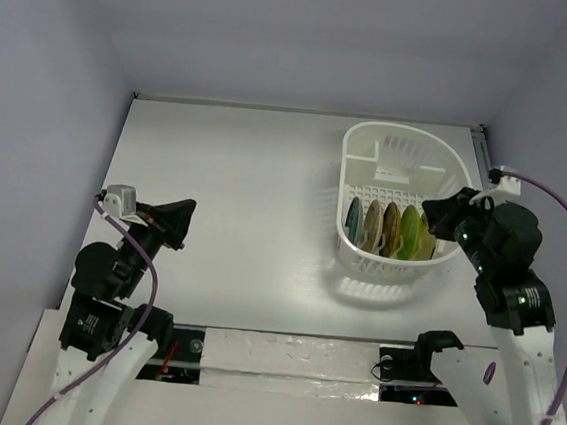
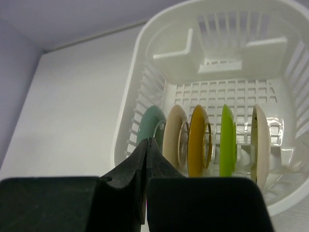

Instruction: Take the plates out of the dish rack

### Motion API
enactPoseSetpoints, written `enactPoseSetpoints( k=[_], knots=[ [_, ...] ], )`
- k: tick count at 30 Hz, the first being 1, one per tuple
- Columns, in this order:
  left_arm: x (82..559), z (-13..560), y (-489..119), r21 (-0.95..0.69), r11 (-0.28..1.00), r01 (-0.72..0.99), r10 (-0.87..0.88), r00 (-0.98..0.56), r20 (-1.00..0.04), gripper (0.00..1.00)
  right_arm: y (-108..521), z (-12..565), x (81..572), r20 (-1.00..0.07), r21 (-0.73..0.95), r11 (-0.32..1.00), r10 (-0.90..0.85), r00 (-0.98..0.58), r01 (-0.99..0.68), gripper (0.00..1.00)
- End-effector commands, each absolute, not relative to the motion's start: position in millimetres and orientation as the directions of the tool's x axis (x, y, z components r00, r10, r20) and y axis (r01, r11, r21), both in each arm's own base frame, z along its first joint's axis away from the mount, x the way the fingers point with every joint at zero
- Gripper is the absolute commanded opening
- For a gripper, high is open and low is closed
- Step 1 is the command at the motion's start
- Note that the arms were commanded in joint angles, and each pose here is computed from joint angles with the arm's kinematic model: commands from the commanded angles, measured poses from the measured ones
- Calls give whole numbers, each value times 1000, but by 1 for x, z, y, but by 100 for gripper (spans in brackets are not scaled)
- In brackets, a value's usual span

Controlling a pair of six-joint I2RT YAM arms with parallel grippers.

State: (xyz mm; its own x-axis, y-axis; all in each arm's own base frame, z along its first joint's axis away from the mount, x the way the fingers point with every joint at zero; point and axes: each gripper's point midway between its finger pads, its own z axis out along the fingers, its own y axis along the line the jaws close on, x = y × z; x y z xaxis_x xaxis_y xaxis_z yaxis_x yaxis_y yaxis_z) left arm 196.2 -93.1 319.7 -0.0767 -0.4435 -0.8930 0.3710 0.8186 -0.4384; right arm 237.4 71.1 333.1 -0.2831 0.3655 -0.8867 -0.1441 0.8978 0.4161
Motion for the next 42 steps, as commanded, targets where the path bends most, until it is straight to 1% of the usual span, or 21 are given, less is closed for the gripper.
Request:
enactPoseSetpoints(
  k=[1, 4, 5, 6, 7, 8, 9, 10, 13, 14, 18, 21, 22, 30, 34, 36, 37, 39, 41, 42],
  knots=[
    [201, 323, -89, -444, 825, 348, -453, -61, -889, 0, 78, 327, 254, -889, 394, 910, 342, -303, -129, 0],
    [206, 317, -90, -450, 830, 330, -449, -84, -889, 0, 84, 308, 261, -887, 337, 940, 295, -356, -60, 0],
    [207, 316, -90, -452, 830, 327, -449, -91, -889, 2, 88, 294, 268, -878, 305, 952, 267, -398, -34, 0],
    [208, 315, -91, -453, 830, 327, -447, -98, -889, 5, 90, 293, 271, -885, 268, 963, 243, -398, -7, 0],
    [207, 314, -92, -452, 827, 333, -446, -101, -890, 14, 90, 284, 273, -877, 243, 970, 228, -423, 19, 7],
    [207, 314, -93, -452, 826, 336, -445, -101, -890, 20, 93, 271, 280, -865, 208, 977, 203, -460, 40, 15],
    [206, 314, -93, -452, 826, 337, -446, -100, -890, 25, 90, 269, 283, -866, 182, 981, 193, -460, 69, 23],
    [206, 315, -93, -453, 825, 339, -448, -98, -889, 33, 91, 258, 288, -857, 155, 984, 176, -485, 83, 37],
    [206, 315, -93, -454, 823, 343, -449, -99, -888, 44, 80, 245, 295, -852, 92, 983, 161, -498, 159, 53],
    [206, 314, -93, -454, 823, 341, -449, -99, -888, 46, 78, 240, 296, -848, 76, 982, 155, -508, 173, 54],
    [206, 314, -94, -454, 823, 341, -448, -103, -888, 51, 70, 221, 302, -830, 2, 972, 131, -541, 233, 54],
    [207, 313, -94, -455, 823, 340, -446, -107, -888, 52, 65, 210, 305, -820, -45, 963, 116, -561, 265, 52],
    [206, 314, -94, -454, 822, 343, -447, -104, -888, 52, 64, 208, 306, -819, -54, 961, 112, -562, 271, 49],
    [204, 316, -94, -450, 820, 353, -446, -96, -890, 52, 70, 177, 318, -752, -145, 955, 65, -657, 260, 41],
    [202, 319, -96, -446, 815, 369, -446, -89, -890, 52, 67, 171, 316, -723, -191, 946, 46, -689, 264, 31],
    [201, 320, -95, -446, 815, 369, -447, -86, -890, 52, 67, 171, 314, -717, -210, 943, 32, -697, 259, 30],
    [200, 321, -95, -445, 814, 373, -448, -83, -890, 52, 65, 171, 313, -712, -223, 939, 27, -701, 262, 26],
    [200, 322, -95, -444, 814, 374, -449, -80, -890, 52, 67, 173, 312, -709, -232, 939, 15, -705, 255, 23],
    [199, 322, -95, -444, 813, 376, -449, -79, -890, 52, 65, 177, 312, -709, -244, 935, 9, -705, 258, 17],
    [198, 323, -95, -443, 813, 378, -450, -76, -890, 52, 68, 178, 311, -707, -250, 936, -2, -707, 247, 16]
  ],
)
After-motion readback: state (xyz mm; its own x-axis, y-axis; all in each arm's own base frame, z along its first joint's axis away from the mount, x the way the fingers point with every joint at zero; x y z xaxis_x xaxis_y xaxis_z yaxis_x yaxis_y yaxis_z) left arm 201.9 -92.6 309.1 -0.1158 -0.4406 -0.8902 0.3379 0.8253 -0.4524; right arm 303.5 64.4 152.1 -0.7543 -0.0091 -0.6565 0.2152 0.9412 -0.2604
